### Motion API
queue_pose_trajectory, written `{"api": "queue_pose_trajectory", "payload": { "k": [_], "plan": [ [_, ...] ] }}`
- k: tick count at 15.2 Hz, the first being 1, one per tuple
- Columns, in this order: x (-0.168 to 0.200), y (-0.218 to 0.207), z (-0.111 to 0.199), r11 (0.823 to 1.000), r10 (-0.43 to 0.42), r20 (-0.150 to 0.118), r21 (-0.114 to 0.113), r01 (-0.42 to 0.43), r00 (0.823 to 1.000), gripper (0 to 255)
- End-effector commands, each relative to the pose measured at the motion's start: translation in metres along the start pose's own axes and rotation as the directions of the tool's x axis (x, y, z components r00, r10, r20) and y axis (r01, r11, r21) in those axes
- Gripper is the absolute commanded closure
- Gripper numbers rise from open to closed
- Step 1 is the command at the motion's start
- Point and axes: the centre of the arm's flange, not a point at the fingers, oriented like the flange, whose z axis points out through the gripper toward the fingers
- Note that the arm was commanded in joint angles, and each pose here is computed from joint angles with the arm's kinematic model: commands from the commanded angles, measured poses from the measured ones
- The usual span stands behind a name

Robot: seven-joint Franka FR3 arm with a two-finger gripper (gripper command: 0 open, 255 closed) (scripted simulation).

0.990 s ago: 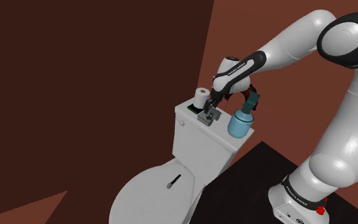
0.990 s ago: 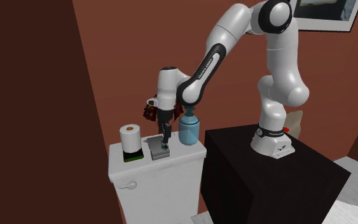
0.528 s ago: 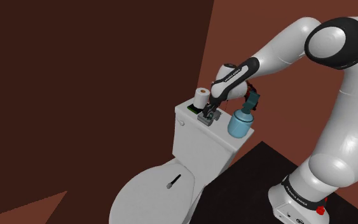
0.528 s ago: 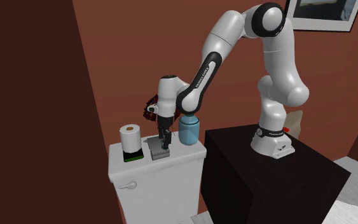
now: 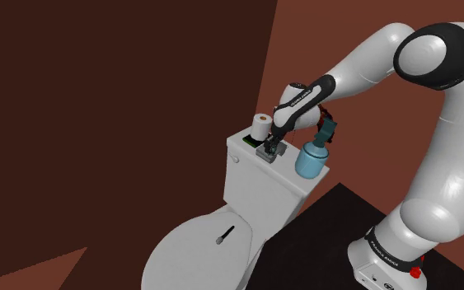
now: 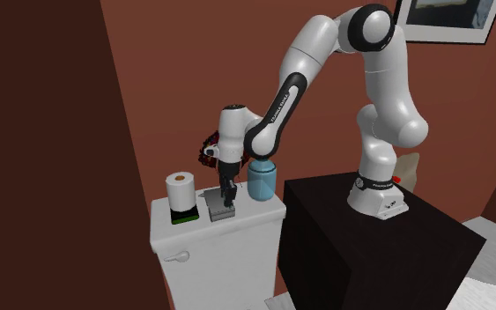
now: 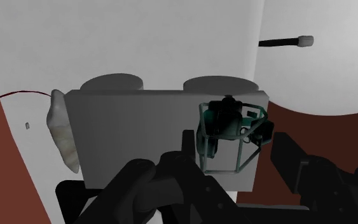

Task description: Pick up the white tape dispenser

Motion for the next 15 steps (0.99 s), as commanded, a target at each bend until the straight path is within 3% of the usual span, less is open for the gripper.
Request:
{"api": "queue_pose_trajectory", "payload": {
  "k": [1,15],
  "plan": [
    [0.0,-0.001,0.001,1.0,-0.001,0.0,0.0,0.001,1.0,255],
    [0.008,0.0,-0.063,1.0,-0.001,0.0,0.0,0.001,1.0,255]
  ]
}}
